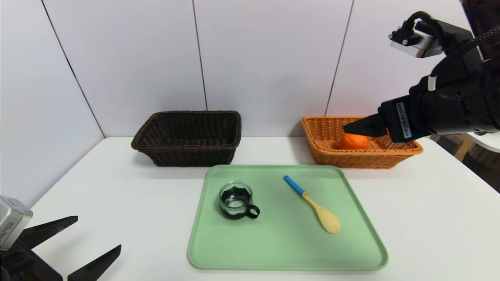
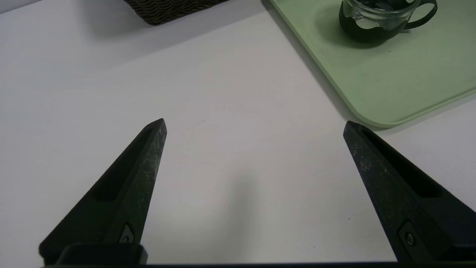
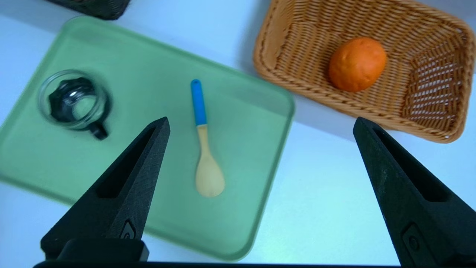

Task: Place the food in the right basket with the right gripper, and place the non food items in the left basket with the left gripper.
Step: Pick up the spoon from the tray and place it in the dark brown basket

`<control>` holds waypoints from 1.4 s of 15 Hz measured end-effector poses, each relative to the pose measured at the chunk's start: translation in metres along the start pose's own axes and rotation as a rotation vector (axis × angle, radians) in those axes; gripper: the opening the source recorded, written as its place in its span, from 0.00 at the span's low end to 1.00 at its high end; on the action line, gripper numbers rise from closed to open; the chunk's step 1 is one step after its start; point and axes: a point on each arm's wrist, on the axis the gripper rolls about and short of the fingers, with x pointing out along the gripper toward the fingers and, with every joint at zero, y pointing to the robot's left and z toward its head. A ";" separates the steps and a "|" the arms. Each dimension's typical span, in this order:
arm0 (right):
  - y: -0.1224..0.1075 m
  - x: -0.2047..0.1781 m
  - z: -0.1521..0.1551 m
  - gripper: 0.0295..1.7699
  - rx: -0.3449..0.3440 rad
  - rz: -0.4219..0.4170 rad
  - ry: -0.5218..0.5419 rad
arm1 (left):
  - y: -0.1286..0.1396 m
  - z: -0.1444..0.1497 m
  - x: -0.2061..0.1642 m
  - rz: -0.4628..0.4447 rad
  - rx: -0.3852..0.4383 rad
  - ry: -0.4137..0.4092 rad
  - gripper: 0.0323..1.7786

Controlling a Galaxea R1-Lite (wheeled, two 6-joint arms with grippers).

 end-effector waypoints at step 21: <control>0.066 0.062 -0.043 0.96 -0.068 0.099 0.280 | 0.000 0.000 0.000 -0.001 0.002 0.002 0.95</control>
